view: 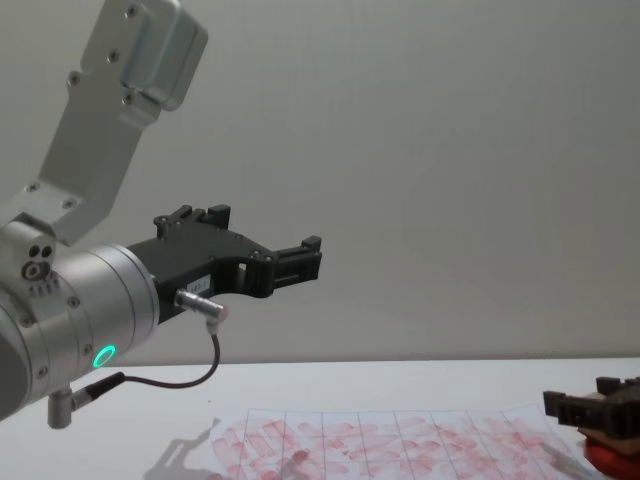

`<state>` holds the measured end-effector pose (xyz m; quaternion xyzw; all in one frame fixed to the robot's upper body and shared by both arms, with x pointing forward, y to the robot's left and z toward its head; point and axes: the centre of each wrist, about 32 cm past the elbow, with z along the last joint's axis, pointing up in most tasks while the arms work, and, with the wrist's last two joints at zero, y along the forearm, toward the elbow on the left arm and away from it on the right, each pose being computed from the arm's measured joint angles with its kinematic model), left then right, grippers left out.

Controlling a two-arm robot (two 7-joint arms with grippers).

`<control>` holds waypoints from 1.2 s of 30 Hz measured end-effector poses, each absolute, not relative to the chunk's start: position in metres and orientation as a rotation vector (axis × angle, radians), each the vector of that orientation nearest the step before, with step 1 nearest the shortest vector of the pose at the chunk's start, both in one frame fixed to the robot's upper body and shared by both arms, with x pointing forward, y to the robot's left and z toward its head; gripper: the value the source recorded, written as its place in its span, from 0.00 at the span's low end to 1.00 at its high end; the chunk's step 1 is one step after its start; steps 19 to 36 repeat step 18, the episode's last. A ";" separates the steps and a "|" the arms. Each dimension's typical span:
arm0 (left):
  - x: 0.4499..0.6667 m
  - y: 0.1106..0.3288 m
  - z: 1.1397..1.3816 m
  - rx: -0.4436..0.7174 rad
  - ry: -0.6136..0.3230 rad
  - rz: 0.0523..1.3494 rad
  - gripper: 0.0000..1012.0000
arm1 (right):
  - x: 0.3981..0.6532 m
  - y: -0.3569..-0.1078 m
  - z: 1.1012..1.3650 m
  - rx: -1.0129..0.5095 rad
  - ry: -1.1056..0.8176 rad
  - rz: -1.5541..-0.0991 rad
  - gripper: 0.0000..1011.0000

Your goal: Use the one hand to pick up the stamp and affix it onto the A4 paper.

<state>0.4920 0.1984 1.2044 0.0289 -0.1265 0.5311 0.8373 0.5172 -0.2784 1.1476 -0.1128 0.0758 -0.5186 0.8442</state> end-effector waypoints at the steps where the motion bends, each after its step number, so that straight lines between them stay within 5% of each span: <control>1: 0.492 0.198 1.204 0.061 -0.268 1.124 0.99 | 0.517 -0.278 1.148 -0.239 0.160 -1.094 0.72; 11: 0.492 0.198 1.204 0.061 -0.268 1.124 0.99 | 0.517 -0.278 1.147 -0.241 0.162 -1.093 0.99; 36: 0.492 0.198 1.204 0.061 -0.268 1.124 0.99 | 0.518 -0.278 1.147 -0.241 0.163 -1.093 0.99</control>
